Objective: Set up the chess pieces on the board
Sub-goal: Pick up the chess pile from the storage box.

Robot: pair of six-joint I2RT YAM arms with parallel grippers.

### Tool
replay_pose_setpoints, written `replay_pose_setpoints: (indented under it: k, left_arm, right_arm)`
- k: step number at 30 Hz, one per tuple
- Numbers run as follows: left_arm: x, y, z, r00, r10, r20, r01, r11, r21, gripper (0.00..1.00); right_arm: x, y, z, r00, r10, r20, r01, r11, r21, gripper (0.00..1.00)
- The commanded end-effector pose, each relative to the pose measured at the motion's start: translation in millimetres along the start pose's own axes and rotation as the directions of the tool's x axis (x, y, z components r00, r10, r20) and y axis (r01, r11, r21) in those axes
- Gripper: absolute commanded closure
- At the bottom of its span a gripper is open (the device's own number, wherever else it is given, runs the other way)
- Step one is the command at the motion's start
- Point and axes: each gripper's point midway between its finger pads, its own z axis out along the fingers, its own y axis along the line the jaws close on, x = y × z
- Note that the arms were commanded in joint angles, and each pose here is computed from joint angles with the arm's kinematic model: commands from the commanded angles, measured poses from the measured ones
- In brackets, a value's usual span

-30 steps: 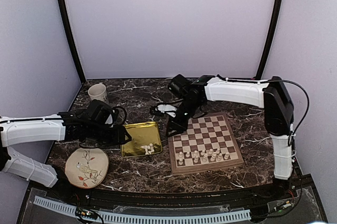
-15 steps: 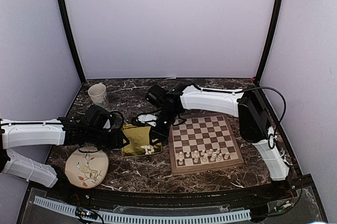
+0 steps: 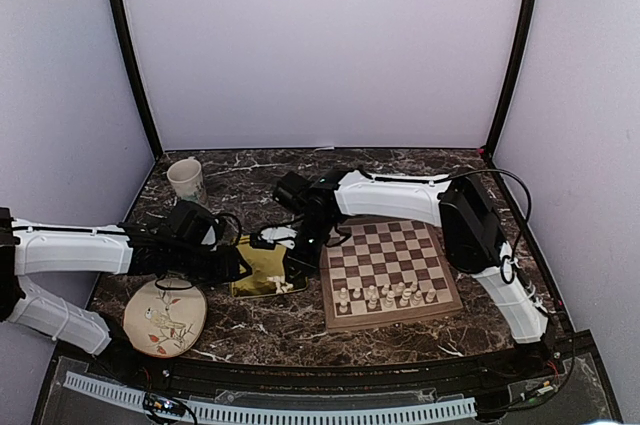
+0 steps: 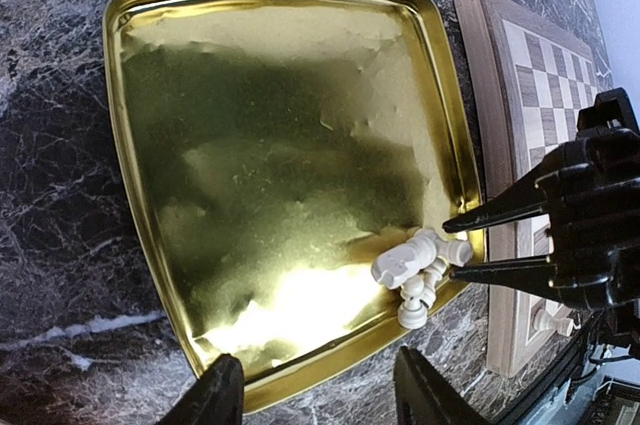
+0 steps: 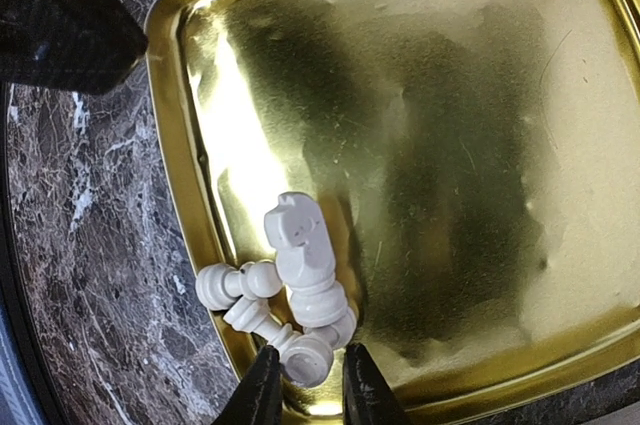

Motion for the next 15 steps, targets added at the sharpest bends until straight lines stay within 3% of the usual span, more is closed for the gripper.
replay_pose_setpoints:
  k: [1, 8, 15]
  left_arm:
    - [1, -2, 2, 1.000, -0.004, -0.005, 0.004, 1.000, 0.021, 0.47]
    - [0, -4, 6, 1.000, -0.004, 0.002, 0.004, 0.999, 0.039, 0.47]
    - [-5, -11, 14, 1.000, -0.019, 0.025, 0.017, 0.997, 0.079, 0.46]
  right_arm:
    - [-11, 3, 4, 1.000, 0.001, 0.019, -0.001, 1.000, -0.011, 0.79]
    - [-15, 2, 4, 1.000, 0.003, 0.025, -0.003, 1.000, -0.008, 0.91]
    - [-25, 0, -22, 0.998, -0.004, 0.070, 0.002, 1.000, 0.026, 0.94]
